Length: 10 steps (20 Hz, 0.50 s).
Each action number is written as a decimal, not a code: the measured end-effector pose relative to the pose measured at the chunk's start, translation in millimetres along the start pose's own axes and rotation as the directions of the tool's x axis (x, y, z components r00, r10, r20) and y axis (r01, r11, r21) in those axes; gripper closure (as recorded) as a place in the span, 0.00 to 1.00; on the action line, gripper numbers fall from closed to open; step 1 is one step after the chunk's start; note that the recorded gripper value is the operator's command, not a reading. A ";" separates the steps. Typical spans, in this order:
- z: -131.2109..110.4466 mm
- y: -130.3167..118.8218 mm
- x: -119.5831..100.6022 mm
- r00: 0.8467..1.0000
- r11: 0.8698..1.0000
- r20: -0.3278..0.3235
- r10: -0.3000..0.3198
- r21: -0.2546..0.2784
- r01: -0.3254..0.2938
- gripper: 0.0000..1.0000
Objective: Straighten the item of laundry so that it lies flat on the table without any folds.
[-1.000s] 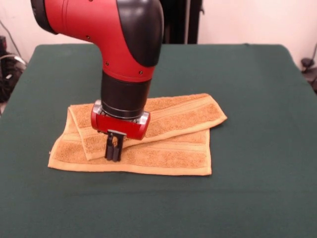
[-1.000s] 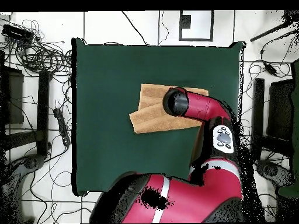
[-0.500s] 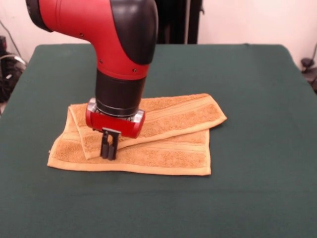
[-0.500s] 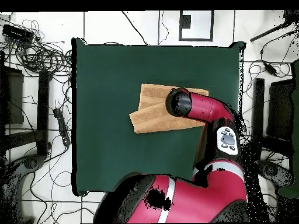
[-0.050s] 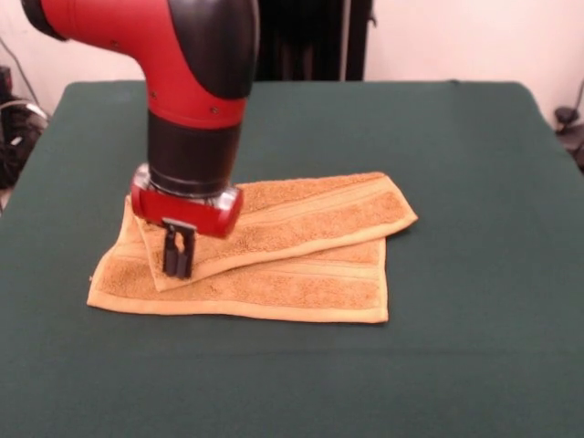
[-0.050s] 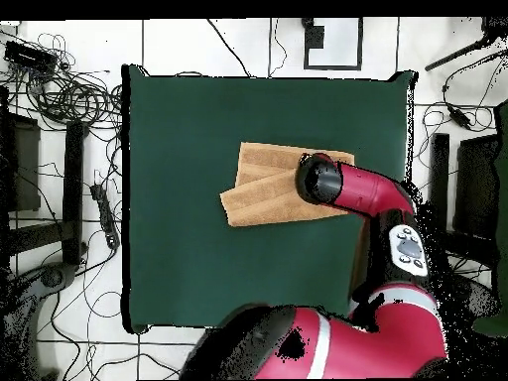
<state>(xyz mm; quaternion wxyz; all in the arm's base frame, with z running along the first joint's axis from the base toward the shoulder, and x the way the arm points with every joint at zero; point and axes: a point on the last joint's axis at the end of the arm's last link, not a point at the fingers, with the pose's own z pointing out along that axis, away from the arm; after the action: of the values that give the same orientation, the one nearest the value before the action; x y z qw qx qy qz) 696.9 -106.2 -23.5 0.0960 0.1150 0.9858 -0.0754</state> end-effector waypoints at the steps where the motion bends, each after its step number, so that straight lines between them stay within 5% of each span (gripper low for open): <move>1: -3.9 -5.1 1.7 1.000 1.000 -0.002 0.004 -0.002 -0.004 1.00; 10: -33.7 -53.6 21.8 1.000 1.000 -0.004 0.003 0.005 -0.003 1.00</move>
<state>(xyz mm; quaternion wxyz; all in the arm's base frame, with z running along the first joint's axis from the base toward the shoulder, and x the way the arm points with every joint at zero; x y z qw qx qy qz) 657.4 -147.4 11.5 0.0939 0.1170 0.9856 -0.0775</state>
